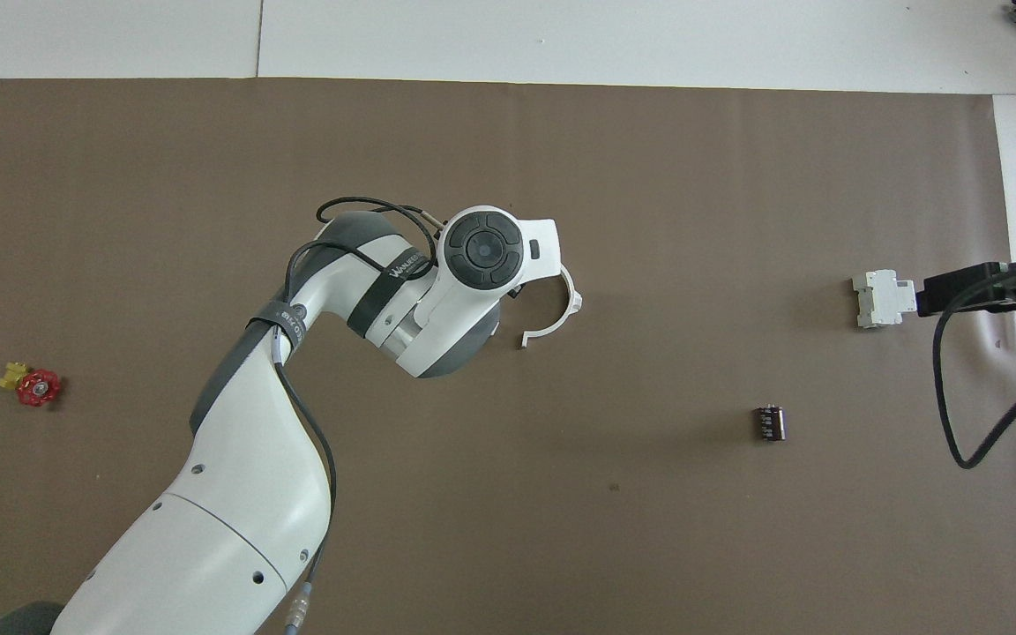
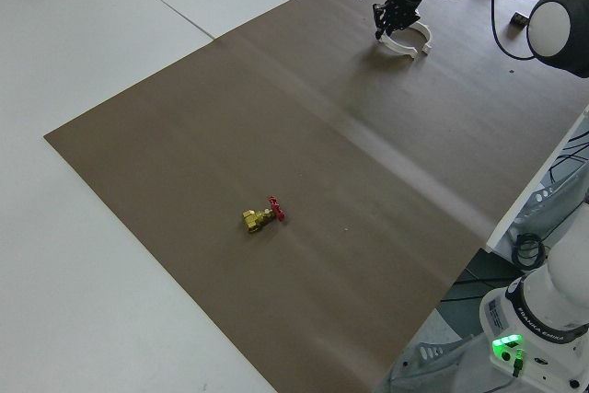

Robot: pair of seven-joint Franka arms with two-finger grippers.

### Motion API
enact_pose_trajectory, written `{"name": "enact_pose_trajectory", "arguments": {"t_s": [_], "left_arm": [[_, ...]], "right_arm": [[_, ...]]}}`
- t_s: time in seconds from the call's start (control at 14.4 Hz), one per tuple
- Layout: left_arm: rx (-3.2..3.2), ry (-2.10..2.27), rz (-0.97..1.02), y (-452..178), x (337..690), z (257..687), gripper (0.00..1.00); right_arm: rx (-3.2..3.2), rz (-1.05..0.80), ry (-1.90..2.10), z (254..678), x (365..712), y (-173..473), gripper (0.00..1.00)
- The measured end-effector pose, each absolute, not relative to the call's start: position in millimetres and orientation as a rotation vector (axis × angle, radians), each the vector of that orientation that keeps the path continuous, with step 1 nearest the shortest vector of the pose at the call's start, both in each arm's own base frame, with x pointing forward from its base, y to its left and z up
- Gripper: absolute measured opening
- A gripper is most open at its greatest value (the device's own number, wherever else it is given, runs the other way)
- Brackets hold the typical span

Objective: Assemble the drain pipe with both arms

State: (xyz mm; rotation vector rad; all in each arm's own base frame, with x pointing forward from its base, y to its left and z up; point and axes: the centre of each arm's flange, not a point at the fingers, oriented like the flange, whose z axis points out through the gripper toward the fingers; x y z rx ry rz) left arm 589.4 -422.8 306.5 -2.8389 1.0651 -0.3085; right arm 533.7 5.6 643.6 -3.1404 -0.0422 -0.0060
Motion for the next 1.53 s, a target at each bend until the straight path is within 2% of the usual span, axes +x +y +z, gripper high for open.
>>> {"name": "enact_pose_trajectory", "arguments": {"t_s": [0.49, 0.62, 0.76, 0.97, 1.53], "left_arm": [[-2.846, 1.048, -0.308, -422.5, 589.5, 306.2, 0.21], [-2.849, 1.046, -0.285, -425.4, 585.2, 298.0, 0.25], [-2.856, 1.029, -0.281, -428.4, 583.3, 294.2, 0.42], [-2.861, 1.018, -0.281, -428.7, 583.1, 293.7, 0.74], [-2.900, 0.945, -0.223, -432.2, 577.0, 292.6, 0.82]], "right_arm": [[-3.140, -0.005, -0.042, 643.4, 533.8, 5.6, 1.00], [-3.140, -0.004, -0.042, 643.0, 533.9, 5.6, 1.00], [-3.140, -0.004, -0.042, 643.0, 534.0, 5.6, 1.00], [-3.140, -0.004, -0.042, 642.8, 534.0, 5.6, 1.00], [-3.140, -0.003, -0.042, 642.4, 534.1, 5.6, 1.00]]}}
